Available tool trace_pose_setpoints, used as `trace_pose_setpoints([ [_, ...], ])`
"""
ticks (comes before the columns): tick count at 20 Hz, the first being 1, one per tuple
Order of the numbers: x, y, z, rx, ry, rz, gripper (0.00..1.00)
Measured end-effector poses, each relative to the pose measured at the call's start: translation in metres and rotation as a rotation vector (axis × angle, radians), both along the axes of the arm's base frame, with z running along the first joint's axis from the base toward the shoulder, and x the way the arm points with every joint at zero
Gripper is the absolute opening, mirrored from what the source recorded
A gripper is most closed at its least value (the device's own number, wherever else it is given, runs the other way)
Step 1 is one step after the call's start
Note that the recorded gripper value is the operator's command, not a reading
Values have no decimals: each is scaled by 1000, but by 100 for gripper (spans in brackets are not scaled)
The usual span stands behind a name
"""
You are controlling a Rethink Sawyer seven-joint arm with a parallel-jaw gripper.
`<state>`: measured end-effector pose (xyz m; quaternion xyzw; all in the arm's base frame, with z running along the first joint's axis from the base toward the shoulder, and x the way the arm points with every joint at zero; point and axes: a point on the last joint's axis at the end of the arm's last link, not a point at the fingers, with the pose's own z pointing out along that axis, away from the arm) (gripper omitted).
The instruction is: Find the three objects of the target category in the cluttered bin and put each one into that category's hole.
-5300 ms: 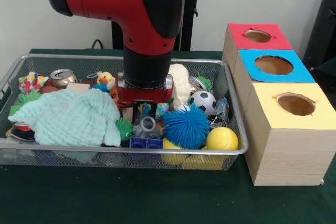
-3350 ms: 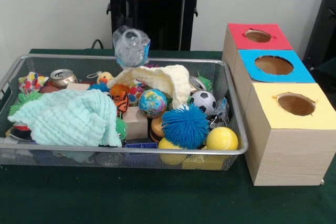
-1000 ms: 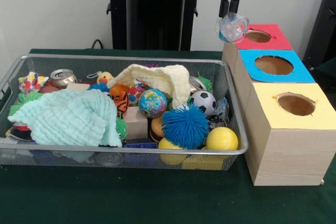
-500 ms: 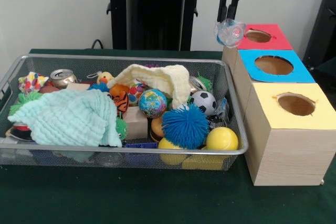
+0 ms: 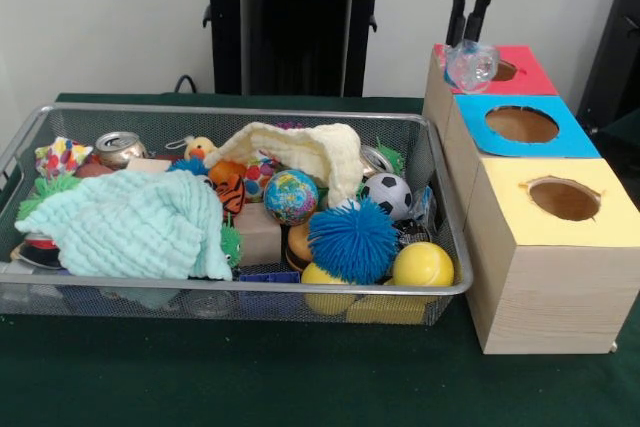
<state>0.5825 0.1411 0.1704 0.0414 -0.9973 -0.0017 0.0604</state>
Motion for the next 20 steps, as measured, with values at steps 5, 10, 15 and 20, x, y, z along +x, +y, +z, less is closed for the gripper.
trace_pose_setpoints([
  [5, 8, 16, 8, -1, -26, -28, 0],
  [10, 18, 22, 12, -1, -47, -42, 0],
  [15, 23, 23, 5, -4, -44, -46, 0],
  [20, 21, 18, -7, -23, -24, -53, 0],
])
